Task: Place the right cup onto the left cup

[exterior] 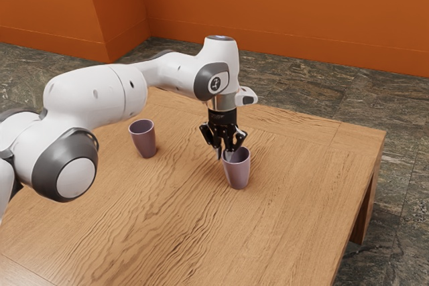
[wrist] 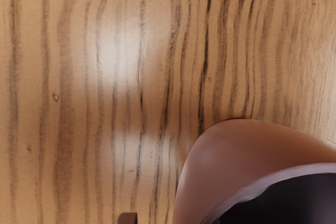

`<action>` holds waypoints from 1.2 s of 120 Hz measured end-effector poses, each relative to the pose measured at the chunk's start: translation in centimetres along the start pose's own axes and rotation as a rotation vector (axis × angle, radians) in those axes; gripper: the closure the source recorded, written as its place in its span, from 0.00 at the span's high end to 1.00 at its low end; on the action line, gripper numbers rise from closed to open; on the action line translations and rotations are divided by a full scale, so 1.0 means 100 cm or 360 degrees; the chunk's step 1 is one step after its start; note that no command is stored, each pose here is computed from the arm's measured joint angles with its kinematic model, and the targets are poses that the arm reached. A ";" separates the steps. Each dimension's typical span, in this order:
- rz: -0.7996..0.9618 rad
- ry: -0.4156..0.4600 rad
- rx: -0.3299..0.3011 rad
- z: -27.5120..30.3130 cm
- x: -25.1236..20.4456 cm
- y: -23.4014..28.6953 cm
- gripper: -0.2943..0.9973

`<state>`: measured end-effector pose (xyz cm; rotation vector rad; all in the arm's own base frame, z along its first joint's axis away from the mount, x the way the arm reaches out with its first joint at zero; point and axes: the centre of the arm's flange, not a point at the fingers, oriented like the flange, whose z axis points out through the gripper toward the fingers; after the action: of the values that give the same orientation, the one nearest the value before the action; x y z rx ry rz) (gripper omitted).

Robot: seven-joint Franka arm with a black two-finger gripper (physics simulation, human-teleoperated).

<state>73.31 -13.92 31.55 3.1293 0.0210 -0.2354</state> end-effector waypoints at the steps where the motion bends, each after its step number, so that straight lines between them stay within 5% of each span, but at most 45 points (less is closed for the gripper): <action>1: 0.0000 0.0000 0.0000 0.000 0.000 0.000 0.29; 56: 0.0006 0.0013 0.0009 -0.005 -0.001 0.004 0.18; 144: -0.0035 0.0140 0.0053 -0.120 -0.073 -0.038 0.16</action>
<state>67.81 -10.18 44.51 3.1715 0.0528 -0.0989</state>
